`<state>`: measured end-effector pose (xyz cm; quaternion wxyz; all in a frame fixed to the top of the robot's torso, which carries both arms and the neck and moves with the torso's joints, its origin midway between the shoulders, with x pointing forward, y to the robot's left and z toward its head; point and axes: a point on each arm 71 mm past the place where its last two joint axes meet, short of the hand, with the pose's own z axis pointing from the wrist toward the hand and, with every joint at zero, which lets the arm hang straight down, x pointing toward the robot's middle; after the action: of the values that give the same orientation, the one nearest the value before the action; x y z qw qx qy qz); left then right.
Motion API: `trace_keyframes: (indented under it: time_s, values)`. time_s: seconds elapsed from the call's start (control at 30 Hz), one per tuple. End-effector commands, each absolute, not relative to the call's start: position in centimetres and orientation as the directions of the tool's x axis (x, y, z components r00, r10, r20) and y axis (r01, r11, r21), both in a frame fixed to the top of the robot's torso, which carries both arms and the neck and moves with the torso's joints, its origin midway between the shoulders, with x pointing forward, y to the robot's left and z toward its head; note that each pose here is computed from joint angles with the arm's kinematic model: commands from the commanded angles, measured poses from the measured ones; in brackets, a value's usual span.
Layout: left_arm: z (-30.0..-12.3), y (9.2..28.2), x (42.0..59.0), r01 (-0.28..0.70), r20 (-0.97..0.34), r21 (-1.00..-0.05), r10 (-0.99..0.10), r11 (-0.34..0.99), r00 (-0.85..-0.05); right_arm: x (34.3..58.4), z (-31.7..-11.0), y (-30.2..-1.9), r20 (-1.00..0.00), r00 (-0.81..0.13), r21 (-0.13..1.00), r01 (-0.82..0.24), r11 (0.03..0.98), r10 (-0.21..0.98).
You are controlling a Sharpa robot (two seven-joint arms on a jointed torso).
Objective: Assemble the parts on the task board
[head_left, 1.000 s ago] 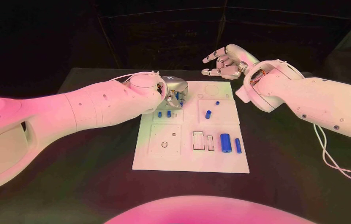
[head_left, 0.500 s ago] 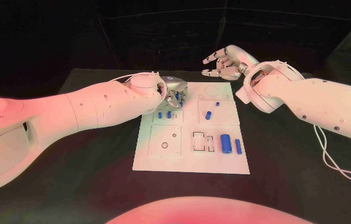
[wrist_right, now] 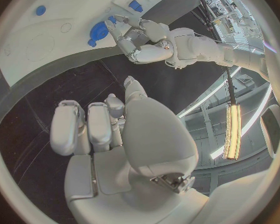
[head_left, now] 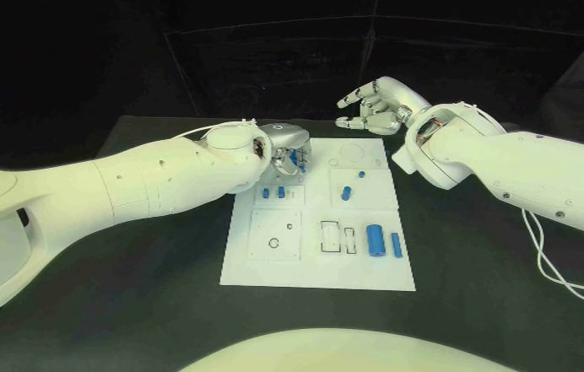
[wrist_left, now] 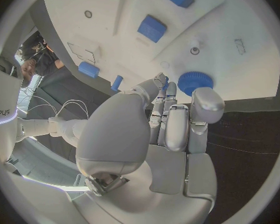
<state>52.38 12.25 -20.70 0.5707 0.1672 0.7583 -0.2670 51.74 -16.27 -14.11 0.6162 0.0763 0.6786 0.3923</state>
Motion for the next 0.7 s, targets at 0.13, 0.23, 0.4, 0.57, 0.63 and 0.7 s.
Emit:
trace_keyframes:
  time_s: [0.13, 0.23, 0.4, 0.57, 0.63, 0.7]
  values:
    - [-18.9, 12.9, 52.2, 0.554, -0.955, -0.274, -0.153, 0.786, -0.255, 51.7, -13.9, -16.2, -0.775, -0.229, 0.628, -0.389, 0.675, 0.589]
    - [-18.4, 13.5, 52.2, 0.549, -0.953, -0.28, -0.159, 0.787, -0.258, 51.7, -14.0, -16.2, -0.775, -0.229, 0.628, -0.389, 0.675, 0.589]
    - [-18.3, 15.3, 52.1, 0.521, -0.948, -0.277, -0.141, 0.807, -0.285, 51.7, -14.0, -16.4, -0.775, -0.228, 0.627, -0.386, 0.676, 0.589]
    - [-18.5, 16.7, 51.9, 0.51, -0.944, -0.27, -0.119, 0.817, -0.309, 51.7, -14.0, -16.4, -0.775, -0.227, 0.627, -0.385, 0.677, 0.589]
    - [-18.6, 17.0, 51.9, 0.507, -0.943, -0.268, -0.115, 0.819, -0.313, 51.7, -14.0, -16.4, -0.775, -0.227, 0.627, -0.385, 0.677, 0.589]
    - [-18.8, 17.4, 51.9, 0.503, -0.941, -0.267, -0.111, 0.822, -0.318, 51.7, -14.0, -16.4, -0.775, -0.227, 0.627, -0.385, 0.677, 0.589]
